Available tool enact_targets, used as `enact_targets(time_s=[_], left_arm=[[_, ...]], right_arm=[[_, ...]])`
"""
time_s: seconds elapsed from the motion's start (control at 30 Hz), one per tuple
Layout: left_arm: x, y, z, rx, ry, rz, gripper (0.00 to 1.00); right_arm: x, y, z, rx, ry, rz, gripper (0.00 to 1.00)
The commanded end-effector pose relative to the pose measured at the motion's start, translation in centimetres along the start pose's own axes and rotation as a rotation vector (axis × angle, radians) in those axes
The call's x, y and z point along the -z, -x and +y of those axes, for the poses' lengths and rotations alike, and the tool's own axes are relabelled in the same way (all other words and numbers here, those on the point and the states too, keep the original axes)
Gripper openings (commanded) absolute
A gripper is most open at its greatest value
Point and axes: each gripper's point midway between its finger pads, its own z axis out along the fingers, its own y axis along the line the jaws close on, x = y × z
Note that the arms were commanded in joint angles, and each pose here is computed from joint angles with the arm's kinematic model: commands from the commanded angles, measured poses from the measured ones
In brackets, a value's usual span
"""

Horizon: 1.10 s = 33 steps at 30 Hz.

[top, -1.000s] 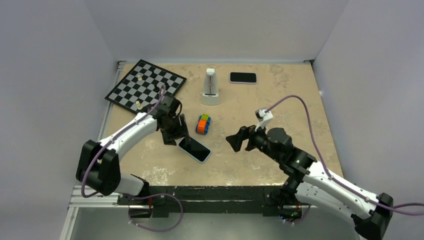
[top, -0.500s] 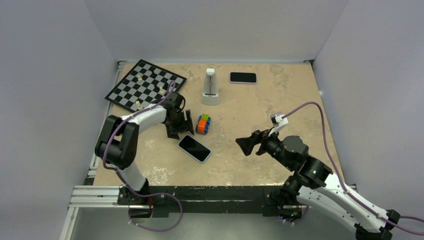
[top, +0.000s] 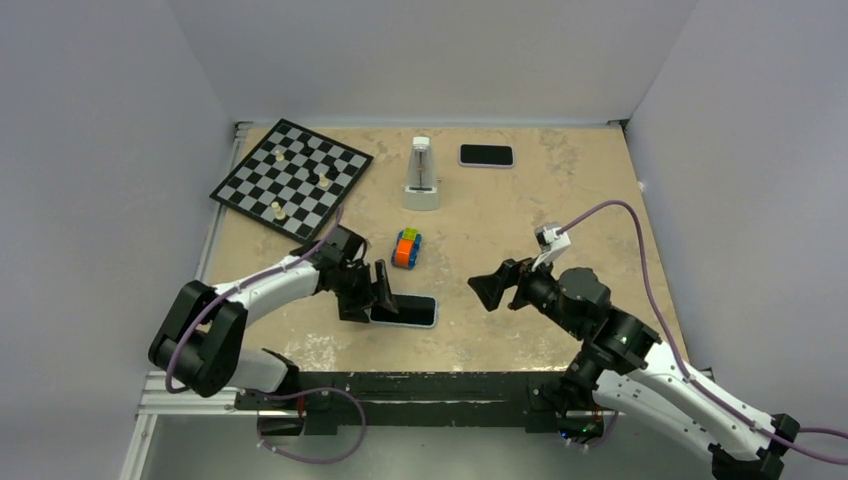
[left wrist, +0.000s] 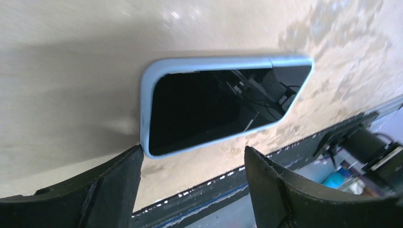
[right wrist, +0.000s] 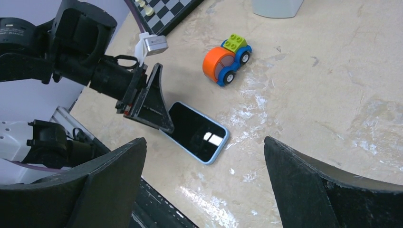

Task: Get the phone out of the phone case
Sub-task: Pick up the phone at the center of the board.

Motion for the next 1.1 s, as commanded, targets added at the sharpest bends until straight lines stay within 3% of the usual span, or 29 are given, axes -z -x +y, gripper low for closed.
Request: enact_targets(time_s=[0.0, 0.1, 0.3, 0.4, 0.57, 0.8, 1.07], left_arm=[[0.5, -2.1, -2.2, -0.099, -0.024, 0.036, 0.81], [0.7, -2.8, -2.5, -0.191, 0.027, 0.035, 0.81], [3.8, -1.5, -2.8, -0.391, 0.084, -0.111, 0.80], [4.4, -0.4, -4.6, -0.596, 0.106, -0.154, 0.84], [3.3, 0.4, -7.5, -0.861, 0.148, -0.130, 0.97], [0.4, -1.7, -11.2, -1.397, -0.039, -0.161, 1.00], [-2.1, -0.7, -9.9, -1.529, 0.131, 0.045, 1.00]], right_arm=[[0.4, 1.9, 1.3, -0.026, 0.036, -0.042, 0.98], [0.7, 2.0, 0.9, -0.040, 0.017, -0.048, 0.98], [2.2, 2.6, -0.3, -0.063, -0.045, -0.080, 0.98], [2.8, 3.3, -0.8, -0.066, -0.070, -0.107, 0.98], [4.3, 5.3, -1.0, -0.086, -0.086, -0.185, 0.98], [6.6, 7.2, -0.8, -0.098, -0.047, -0.286, 0.98], [8.2, 8.1, -1.4, -0.115, -0.063, -0.340, 0.98]])
